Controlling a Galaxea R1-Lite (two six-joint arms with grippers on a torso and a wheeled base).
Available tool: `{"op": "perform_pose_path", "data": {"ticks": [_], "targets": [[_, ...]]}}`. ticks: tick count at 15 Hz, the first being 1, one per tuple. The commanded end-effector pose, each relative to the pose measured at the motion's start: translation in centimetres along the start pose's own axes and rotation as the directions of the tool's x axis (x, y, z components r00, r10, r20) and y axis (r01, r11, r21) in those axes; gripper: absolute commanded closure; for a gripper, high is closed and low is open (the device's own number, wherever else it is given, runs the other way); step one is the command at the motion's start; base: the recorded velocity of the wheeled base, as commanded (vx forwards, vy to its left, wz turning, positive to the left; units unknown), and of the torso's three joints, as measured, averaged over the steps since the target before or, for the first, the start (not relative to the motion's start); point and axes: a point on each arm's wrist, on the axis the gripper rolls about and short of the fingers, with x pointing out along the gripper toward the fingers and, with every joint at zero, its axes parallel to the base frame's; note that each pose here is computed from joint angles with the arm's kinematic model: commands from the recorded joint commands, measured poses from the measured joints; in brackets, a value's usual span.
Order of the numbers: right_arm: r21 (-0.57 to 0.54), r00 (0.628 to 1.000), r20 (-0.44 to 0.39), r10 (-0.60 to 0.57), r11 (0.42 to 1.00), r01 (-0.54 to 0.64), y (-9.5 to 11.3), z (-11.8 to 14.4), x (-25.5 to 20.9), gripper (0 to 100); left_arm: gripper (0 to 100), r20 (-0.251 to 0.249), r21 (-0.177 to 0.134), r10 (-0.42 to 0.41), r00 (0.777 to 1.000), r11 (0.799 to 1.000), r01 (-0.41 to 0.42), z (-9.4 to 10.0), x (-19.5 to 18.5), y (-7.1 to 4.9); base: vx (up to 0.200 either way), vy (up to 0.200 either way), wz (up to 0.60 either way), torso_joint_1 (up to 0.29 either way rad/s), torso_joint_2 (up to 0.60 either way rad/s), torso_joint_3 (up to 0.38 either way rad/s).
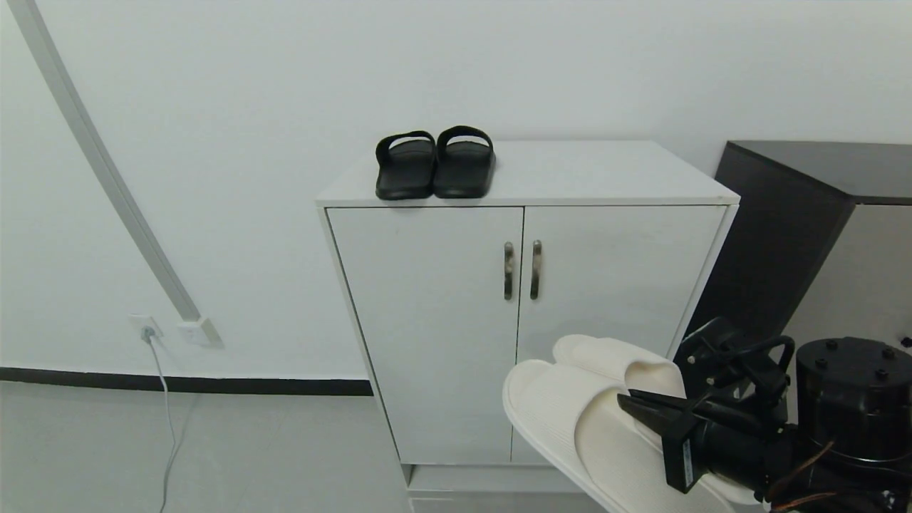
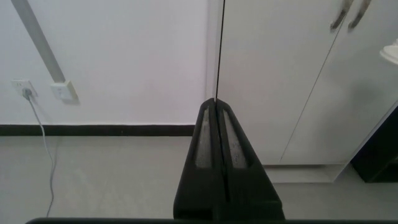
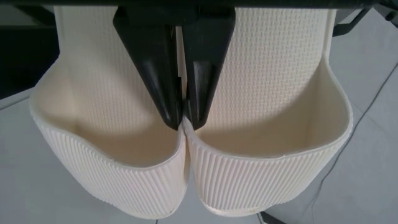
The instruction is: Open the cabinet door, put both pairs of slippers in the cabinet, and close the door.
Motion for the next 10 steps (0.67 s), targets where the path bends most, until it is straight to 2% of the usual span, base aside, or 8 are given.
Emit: {"op": "perform_pose_path", "data": {"ticks": [1,6,10], "targets": [[-0.001,1.000,-0.006,-0.001,1.000,0.001,-0.01,-0.12,0.10,100,100,-0.001,0.000,0.000,1.000,1.000,0.000,0.00,0.00,0.00,0.000,0.000,0.00,-0.144,0.48,0.339],[-0.001,1.000,-0.009,0.000,1.000,0.000,-0.01,-0.19,0.11,100,100,-0.001,0.000,0.001,1.000,1.000,-0.001,0.00,0.00,0.00,0.000,0.000,0.00,-0.120,0.46,0.347],[-0.002,1.000,-0.012,0.002,1.000,-0.002,0.02,-0.28,0.09,100,100,-0.001,0.000,0.000,1.000,1.000,0.000,0.00,0.00,0.00,0.000,0.000,0.00,-0.063,0.44,0.379]]}}
